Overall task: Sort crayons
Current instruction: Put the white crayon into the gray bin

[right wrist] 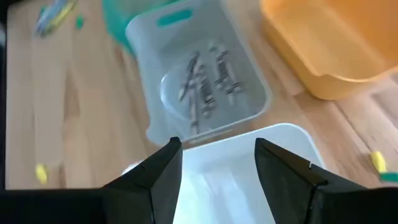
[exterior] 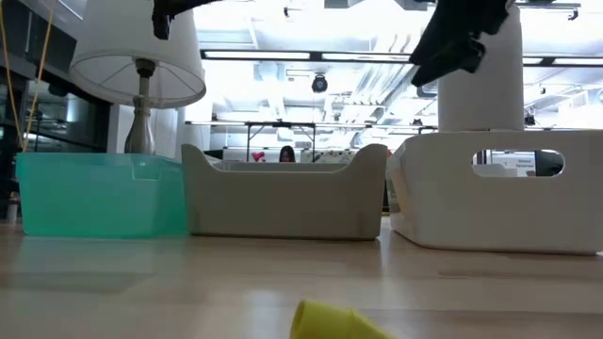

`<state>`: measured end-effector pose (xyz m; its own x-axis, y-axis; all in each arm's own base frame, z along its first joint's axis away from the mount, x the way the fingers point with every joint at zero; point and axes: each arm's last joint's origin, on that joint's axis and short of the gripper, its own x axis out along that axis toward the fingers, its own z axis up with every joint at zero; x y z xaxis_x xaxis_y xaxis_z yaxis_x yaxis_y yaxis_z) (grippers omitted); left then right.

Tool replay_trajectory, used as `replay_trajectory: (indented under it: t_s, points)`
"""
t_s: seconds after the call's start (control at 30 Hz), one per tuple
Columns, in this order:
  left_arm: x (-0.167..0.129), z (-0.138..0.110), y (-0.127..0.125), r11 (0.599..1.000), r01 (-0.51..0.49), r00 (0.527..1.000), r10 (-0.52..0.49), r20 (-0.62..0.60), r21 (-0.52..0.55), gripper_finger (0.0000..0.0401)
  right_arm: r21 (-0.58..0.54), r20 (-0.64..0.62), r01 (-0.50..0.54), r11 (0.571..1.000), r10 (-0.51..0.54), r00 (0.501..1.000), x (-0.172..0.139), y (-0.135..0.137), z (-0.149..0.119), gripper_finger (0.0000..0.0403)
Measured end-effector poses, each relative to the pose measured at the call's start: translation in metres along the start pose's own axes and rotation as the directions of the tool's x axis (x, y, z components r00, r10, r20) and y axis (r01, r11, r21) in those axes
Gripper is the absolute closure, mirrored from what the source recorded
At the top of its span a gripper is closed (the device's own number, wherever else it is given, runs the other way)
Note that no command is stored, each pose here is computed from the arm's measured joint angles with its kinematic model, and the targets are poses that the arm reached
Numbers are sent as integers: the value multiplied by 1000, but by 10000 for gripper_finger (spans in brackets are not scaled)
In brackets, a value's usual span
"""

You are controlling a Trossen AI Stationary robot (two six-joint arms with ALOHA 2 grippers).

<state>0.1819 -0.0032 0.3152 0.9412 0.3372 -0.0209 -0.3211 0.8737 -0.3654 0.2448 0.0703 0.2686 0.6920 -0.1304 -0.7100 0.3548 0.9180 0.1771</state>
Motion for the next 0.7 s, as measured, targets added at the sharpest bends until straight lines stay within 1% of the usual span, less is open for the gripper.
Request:
replay_trajectory:
  t_s: [0.07, 0.1, 0.13, 0.17, 0.2, 0.23, 0.3, 0.37, 0.47, 0.57, 0.7]
  points:
    - [7, 9, 4, 995, -96, 991, 98, -95, 27, 275, 41, 28, 17, 999, -18, 999, -3, -4, -2, 210]
    - [11, 13, 8, 987, -155, 975, 161, -154, 47, 275, 53, 36, 24, 998, -26, 999, -4, -5, -3, 210]
    - [16, 16, 12, 974, -218, 949, 228, -219, 69, 275, 57, 40, 27, 998, -29, 999, -5, -6, -3, 210]
    - [20, 17, 18, 954, -283, 910, 300, -286, 100, 275, 60, 45, 31, 998, -34, 998, -5, -7, -2, 210]
    - [24, 17, 24, 929, -343, 860, 369, -352, 136, 275, 61, 46, 35, 998, -38, 998, -5, -8, -2, 210]
    - [28, 17, 31, 904, -392, 806, 426, -411, 169, 275, 63, 47, 38, 997, -41, 998, -5, -9, -2, 210]
    - [37, 12, 45, 860, -460, 687, 503, -524, 222, 275, 72, 51, 46, 996, -49, 997, -4, -11, 0, 210]
    - [49, 3, 60, 831, -497, 574, 531, -623, 251, 275, 84, 58, 51, 995, -56, 997, -3, -14, 2, 210]
    - [68, -14, 83, 816, -496, 439, 532, -724, 298, 275, 105, 77, 51, 993, -60, 995, -2, -16, 6, 210]
    - [86, -32, 103, 808, -484, 346, 530, -774, 337, 275, 119, 93, 49, 992, -60, 994, -1, -18, 9, 210]
    - [102, -55, 126, 786, -463, 234, 555, -799, 410, 275, 132, 97, 50, 990, -63, 993, -1, -19, 11, 210]
